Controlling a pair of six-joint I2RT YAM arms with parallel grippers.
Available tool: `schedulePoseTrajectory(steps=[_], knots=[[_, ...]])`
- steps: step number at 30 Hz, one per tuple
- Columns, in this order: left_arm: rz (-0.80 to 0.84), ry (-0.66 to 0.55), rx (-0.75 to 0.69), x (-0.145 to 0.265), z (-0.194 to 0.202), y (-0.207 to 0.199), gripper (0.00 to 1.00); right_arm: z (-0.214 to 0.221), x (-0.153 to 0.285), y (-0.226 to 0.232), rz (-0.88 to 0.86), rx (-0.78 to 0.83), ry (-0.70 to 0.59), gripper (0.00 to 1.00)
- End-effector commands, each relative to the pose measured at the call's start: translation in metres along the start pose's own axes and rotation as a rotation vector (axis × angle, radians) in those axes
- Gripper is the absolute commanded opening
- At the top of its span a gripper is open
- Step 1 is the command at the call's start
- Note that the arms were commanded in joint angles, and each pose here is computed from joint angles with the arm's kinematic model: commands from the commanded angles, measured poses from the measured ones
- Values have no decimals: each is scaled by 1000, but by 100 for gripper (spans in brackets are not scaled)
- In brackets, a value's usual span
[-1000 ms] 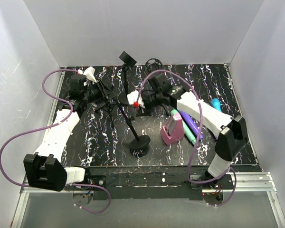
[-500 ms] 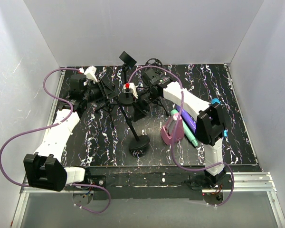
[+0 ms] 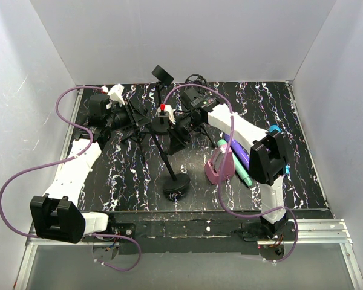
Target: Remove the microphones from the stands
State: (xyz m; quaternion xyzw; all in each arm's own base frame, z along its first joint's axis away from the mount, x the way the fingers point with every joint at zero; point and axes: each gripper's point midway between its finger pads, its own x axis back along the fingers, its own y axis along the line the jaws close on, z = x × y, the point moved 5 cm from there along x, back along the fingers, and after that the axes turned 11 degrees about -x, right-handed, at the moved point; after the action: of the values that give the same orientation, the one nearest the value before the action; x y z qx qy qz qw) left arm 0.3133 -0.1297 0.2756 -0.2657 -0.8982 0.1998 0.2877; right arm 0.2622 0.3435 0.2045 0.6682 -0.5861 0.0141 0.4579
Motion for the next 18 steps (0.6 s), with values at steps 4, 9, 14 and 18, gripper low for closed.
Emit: schedulePoseTrajectory(steps=[4, 9, 14, 18], knots=[[94, -75, -16, 18, -22, -26, 0, -3, -7, -11, 7, -42, -5, 47], [98, -71, -15, 18, -22, -26, 0, -3, -7, -10, 7, -24, -15, 40], [101, -68, -14, 17, -22, -25, 0, -10, -5, -11, 39, 37, -36, 28], [104, -68, -15, 17, -22, -26, 0, -18, 1, -5, 60, 164, -44, 15]])
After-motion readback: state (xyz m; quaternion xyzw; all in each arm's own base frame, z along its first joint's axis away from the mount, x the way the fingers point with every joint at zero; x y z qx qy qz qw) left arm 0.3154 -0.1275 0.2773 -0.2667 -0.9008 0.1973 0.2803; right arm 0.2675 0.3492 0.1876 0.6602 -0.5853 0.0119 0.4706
